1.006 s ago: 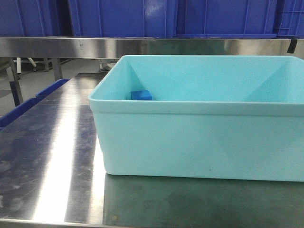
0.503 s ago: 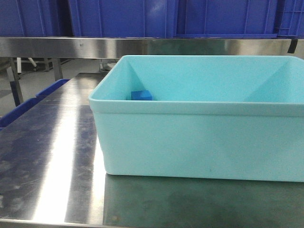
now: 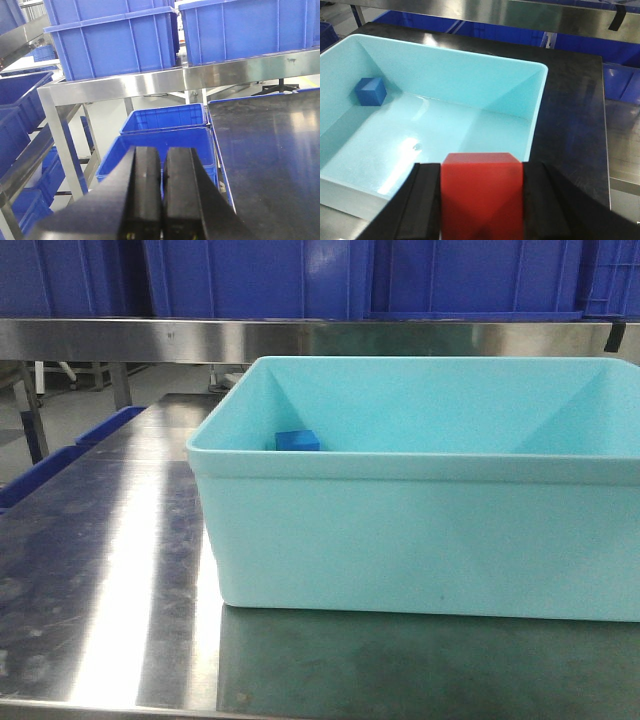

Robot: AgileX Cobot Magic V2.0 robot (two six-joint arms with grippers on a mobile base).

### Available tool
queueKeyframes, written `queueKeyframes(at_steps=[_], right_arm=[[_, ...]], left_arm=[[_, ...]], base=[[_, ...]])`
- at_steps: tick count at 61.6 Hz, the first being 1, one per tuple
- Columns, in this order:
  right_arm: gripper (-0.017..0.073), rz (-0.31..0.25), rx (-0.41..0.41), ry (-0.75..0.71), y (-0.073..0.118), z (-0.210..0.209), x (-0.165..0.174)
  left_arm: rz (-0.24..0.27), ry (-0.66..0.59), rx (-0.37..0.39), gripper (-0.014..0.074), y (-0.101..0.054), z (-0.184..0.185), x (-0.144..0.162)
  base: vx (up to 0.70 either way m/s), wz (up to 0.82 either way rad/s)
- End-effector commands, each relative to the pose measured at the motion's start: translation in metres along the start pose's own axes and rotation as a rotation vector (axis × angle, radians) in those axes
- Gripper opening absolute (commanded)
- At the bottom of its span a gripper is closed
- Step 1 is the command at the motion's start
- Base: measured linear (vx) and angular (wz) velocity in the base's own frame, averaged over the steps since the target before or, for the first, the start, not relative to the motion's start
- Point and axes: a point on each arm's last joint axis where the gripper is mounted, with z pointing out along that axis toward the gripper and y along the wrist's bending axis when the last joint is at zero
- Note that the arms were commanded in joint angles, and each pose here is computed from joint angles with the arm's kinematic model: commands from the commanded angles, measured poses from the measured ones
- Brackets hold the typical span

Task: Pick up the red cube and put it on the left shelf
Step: 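Hold the red cube raised in the right gripper, then turn the base away from the table while holding the red cube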

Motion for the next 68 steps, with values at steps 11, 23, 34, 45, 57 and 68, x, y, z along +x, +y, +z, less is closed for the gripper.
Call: queueKeyframes(at_steps=[11, 23, 34, 45, 57, 68], right_arm=[[0.0055, -0.017, 0.01, -0.113, -0.0005, -0.0037, -0.0168], [0.0055, -0.017, 0.01, -0.113, -0.0005, -0.0037, -0.0168], [0.0055, -0.017, 0.01, -0.113, -0.0005, -0.0037, -0.0168], [0.0055, -0.017, 0.01, -0.113, -0.0005, -0.0037, -0.0168], [0.0055, -0.017, 0.01, -0.113, -0.0005, -0.0037, -0.0168], [0.0055, -0.017, 0.01, -0.113, -0.0005, -0.0037, -0.0168]], left_arm=[[-0.004, -0.07, -0.009, 0.0106, 0.0002, 0.0002, -0.0008], [-0.004, -0.07, -0.009, 0.0106, 0.0002, 0.0002, -0.0008], [-0.004, -0.07, -0.009, 0.0106, 0.0002, 0.0002, -0.0008], [-0.004, -0.07, -0.009, 0.0106, 0.0002, 0.0002, -0.0008], [-0.004, -0.07, -0.009, 0.0106, 0.0002, 0.0002, -0.0008], [-0.004, -0.07, -0.009, 0.0106, 0.0002, 0.0002, -0.0008]], base=[[-0.02, -0.03], [-0.03, 0.11], [-0.08, 0.11], [-0.06, 0.21], [-0.07, 0.17], [-0.06, 0.14]])
